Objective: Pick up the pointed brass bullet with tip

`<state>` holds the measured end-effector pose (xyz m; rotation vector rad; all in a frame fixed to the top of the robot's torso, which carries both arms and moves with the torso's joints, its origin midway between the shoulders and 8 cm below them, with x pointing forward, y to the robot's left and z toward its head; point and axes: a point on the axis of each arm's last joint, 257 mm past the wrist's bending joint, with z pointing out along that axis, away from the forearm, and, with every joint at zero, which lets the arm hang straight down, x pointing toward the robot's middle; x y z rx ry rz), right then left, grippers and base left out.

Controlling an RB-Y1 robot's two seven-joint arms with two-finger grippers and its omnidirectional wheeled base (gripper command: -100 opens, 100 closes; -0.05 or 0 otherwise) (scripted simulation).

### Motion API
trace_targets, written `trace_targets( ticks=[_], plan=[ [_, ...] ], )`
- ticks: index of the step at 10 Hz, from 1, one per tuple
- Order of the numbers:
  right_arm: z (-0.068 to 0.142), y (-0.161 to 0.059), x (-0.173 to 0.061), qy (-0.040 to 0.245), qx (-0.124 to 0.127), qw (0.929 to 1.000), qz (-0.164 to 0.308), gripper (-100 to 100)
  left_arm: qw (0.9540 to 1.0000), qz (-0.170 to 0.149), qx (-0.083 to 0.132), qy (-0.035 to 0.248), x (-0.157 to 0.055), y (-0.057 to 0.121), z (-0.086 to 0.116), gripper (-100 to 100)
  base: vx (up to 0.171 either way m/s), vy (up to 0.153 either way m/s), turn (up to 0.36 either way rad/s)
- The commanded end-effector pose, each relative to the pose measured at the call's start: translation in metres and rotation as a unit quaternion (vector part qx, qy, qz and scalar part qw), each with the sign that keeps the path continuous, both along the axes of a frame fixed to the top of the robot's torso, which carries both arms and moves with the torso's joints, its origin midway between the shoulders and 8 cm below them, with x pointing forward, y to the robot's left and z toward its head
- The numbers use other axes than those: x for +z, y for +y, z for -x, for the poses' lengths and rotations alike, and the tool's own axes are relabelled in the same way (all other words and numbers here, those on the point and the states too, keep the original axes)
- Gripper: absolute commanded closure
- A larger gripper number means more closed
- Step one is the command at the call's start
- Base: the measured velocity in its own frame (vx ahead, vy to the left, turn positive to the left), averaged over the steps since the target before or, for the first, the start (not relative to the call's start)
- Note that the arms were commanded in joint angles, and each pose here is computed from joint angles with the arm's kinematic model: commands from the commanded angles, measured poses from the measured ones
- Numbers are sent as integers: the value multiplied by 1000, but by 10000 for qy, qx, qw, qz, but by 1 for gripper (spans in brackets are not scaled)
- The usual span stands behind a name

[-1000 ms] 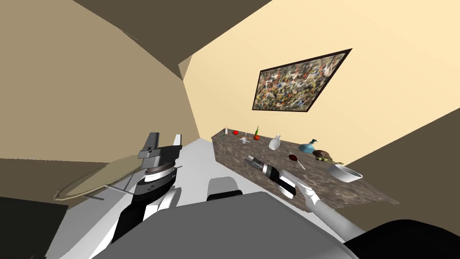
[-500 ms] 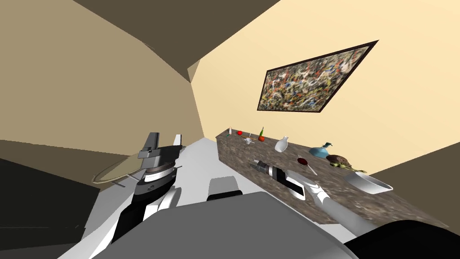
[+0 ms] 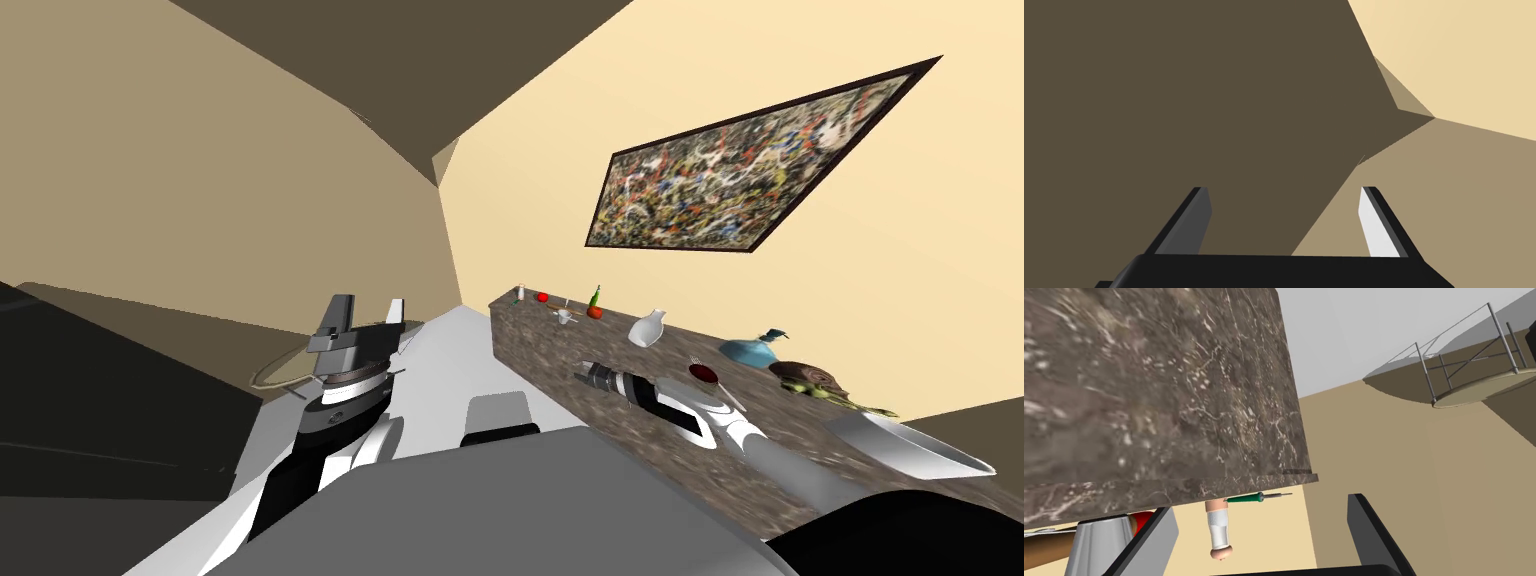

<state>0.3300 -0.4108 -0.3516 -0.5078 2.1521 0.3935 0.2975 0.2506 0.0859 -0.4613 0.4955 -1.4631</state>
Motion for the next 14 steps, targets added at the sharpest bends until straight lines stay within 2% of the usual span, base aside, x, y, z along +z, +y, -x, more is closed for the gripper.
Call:
trace_targets(
  ticks=[1, 2, 3, 4, 5, 7, 8, 9, 10, 11, 13, 14],
  plan=[
    [10, -37, -8, 187, -10, 9986, 500, -100, 10000, 0, 0, 0, 0, 0, 0, 0, 67, 65, 128],
    [12, -46, -8, 219, -39, 9980, 584, -100, 10000, 0, 0, 0, 0, 0, 0, 0, 58, 48, 82],
    [21, -76, -13, 368, -72, 9947, 953, -100, 10000, 0, 0, 0, 0, 0, 0, 0, 78, 61, 143],
    [23, -89, -12, 410, -112, 9934, 1066, -100, 10000, 0, 0, 0, 0, 0, 0, 0, 68, 49, 55],
    [30, -117, -10, 529, -92, 9882, 1435, -100, 10000, 0, 0, 0, 0, 0, 0, 0, 83, 41, 124],
    [34, -129, -11, 582, -178, 9866, 1516, -100, 10000, 0, 0, 0, 0, 0, 0, 0, 64, 41, 31],
    [42, -158, -6, 699, -169, 9794, 1886, -100, 10000, 0, 0, 0, 0, 0, 0, 0, 78, 53, 109],
    [45, -168, -6, 745, -252, 9779, 1939, -100, 10000, 0, 0, 0, 0, 0, 0, 0, 86, 44, 70],
    [45, -168, -6, 745, -252, 9779, 1939, -100, 10000, 0, 0, 0, 0, 0, 0, 0, 44, 14, -4],
    [54, -197, 1, 860, -261, 9693, 2288, -100, 10000, 0, 0, 0, 0, 0, 0, 0, 90, 27, 121],
    [57, -205, 1, 900, -334, 9676, 2334, -100, 10000, 0, 0, 0, 0, 0, 0, 0, 78, 20, 29],
    [66, -233, 9, 1016, -366, 9578, 2662, -100, 10000, 0, 0, 0, 0, 0, 0, 0, 89, 27, 92]
  ],
)
